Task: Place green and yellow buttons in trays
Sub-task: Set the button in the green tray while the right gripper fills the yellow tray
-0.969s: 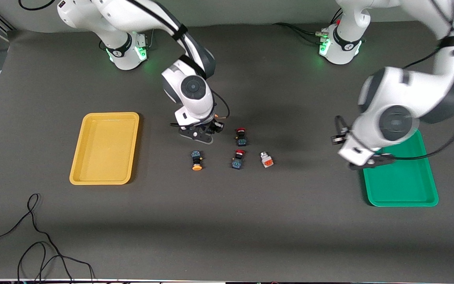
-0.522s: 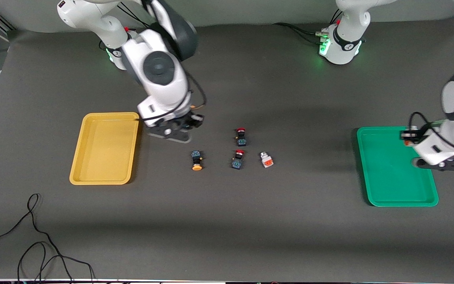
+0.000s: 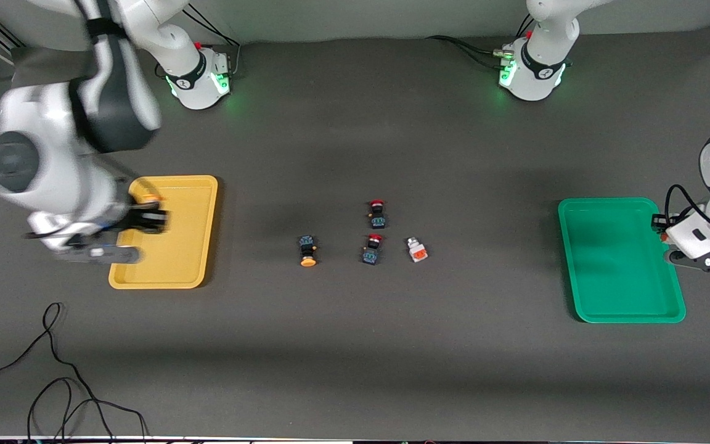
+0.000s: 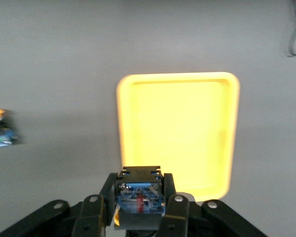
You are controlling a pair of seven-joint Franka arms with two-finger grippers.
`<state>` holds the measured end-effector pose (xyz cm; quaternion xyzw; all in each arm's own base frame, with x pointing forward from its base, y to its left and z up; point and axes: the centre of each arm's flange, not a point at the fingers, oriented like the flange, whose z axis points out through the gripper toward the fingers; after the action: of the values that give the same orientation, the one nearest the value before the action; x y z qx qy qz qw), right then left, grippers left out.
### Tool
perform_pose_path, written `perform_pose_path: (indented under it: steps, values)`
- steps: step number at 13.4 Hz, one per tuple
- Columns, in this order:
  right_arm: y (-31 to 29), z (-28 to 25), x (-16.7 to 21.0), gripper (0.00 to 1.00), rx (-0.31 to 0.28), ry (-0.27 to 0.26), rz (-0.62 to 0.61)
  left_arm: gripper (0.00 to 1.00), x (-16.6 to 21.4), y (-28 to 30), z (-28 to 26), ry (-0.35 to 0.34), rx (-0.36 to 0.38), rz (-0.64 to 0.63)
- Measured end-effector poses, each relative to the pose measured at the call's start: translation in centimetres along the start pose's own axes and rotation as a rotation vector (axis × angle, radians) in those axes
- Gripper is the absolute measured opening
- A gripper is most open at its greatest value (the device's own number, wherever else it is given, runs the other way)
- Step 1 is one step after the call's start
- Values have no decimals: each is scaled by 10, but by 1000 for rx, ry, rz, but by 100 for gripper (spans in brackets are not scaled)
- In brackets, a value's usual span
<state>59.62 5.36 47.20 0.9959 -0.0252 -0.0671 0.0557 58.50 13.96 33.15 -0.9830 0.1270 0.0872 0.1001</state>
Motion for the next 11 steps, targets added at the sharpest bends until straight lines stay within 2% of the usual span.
perform_pose_path:
  steps: [1,3,6,8,11]
  values:
    - [33,10,-1,41,9,0,-8,33,-3,-5,19,28,2,7]
    - [80,45,-5,41,30,38,-30,33,-9,-11,56,77,-8,5]
    - [117,145,-26,41,62,119,-92,33,-10,-15,110,137,-41,-11]
    - [132,197,-40,41,87,122,-106,33,-9,-16,139,152,-65,-22]
    - [136,249,-39,41,140,123,-127,33,-9,-15,156,147,-84,-36]
